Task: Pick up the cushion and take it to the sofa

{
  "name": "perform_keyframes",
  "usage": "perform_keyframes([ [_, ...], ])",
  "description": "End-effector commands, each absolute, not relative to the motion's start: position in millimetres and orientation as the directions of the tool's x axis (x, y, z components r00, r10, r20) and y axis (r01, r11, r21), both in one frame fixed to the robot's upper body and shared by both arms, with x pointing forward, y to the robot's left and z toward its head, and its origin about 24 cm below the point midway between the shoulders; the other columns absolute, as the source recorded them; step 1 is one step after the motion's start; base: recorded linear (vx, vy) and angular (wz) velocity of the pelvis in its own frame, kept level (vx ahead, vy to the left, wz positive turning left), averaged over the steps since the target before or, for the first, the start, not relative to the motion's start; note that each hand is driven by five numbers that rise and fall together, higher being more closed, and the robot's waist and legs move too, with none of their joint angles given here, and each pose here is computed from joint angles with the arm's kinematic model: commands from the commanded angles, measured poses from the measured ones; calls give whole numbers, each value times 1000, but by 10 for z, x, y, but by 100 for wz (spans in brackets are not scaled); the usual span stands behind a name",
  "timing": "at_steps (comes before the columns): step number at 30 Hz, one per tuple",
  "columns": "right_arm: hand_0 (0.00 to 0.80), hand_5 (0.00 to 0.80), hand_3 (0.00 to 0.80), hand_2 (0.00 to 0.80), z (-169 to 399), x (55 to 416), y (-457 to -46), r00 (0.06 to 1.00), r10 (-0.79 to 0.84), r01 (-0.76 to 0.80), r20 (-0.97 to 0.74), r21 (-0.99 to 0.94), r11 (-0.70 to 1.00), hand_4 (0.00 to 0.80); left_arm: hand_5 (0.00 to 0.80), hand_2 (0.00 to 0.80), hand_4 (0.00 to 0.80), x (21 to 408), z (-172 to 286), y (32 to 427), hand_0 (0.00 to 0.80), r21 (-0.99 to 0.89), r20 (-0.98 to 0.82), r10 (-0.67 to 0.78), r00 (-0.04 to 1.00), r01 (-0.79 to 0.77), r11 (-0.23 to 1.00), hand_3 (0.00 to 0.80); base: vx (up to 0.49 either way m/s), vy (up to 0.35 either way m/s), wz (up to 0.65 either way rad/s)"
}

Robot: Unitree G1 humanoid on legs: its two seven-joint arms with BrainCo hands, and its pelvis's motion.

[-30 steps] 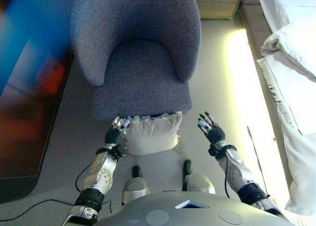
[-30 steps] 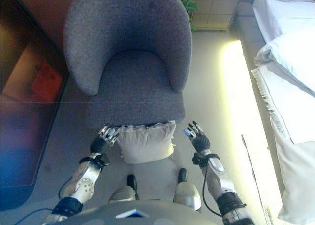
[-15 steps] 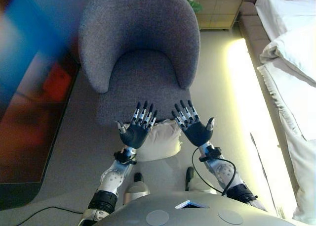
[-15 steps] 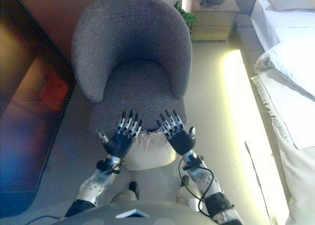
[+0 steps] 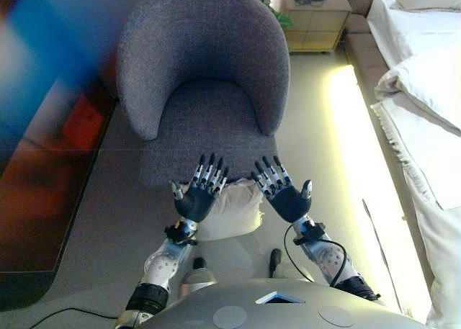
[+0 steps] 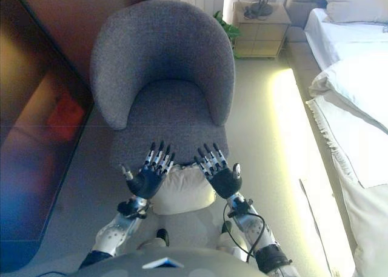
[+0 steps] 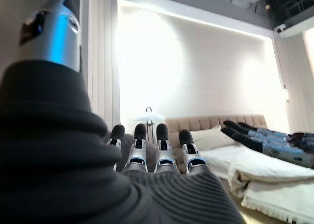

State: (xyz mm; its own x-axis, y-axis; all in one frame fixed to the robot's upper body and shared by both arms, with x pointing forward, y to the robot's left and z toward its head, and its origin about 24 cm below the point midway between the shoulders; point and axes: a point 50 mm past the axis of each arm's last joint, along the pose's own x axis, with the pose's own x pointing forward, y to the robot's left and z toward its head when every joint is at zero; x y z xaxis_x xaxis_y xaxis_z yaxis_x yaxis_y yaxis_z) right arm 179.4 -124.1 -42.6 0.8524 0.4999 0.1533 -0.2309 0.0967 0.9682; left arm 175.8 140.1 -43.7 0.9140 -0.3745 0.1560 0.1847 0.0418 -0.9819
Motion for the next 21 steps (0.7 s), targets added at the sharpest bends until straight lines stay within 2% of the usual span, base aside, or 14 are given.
perform_keyframes([
  [1, 0, 0, 0, 0, -245, 1904, -1174, 827, 505, -332, 247, 940, 84, 0, 0, 0, 0, 1857, -299, 1509, 0, -957, 198, -387, 901, 264, 124, 0, 42, -1, 0],
  [3, 0, 0, 0, 0, -270, 1902, -1204, 836, 510, -319, 204, 936, 150, 0, 0, 0, 0, 1854, -330, 1569, 0, -944, 136, -389, 911, 239, 230, 0, 45, -2, 0],
  [5, 0, 0, 0, 0, -372, 1948, -1343, 894, 448, -224, 5, 870, 438, 0, 0, 0, 0, 1869, -435, 1751, 0, -822, -73, -326, 943, 128, 555, 0, 50, -10, -1],
  [6, 0, 0, 0, 0, -409, 1997, -1425, 914, 396, -167, -89, 808, 566, 0, 0, 0, 0, 1895, -478, 1864, 0, -691, -190, -235, 953, 40, 722, 0, 71, -14, 0],
  [7, 0, 0, 0, 0, -403, 2052, -1466, 920, 369, -138, -134, 770, 623, 0, 0, 0, 0, 1950, -488, 1996, 0, -560, -274, -135, 952, -44, 827, 0, 75, -17, 0],
  [10, 0, 0, 0, 0, -389, 1980, -1528, 910, 392, -162, -139, 749, 643, 0, 0, 0, 0, 1908, -512, 2187, 0, -497, -310, -83, 947, -88, 863, 0, 74, -42, 0],
  [15, 0, 0, 0, 0, -482, 1985, -1621, 911, 362, -153, -199, 651, 744, 0, 0, 0, 0, 1896, -523, 2134, 0, -441, -322, -51, 945, -102, 892, 0, 28, -72, 4],
  [21, 0, 0, 0, 0, -392, 2195, -1743, 925, 280, -165, -257, 390, 906, 0, 0, 0, 0, 2041, -464, 2098, 0, -396, -296, -28, 955, -96, 913, 0, -50, -2, 3],
])
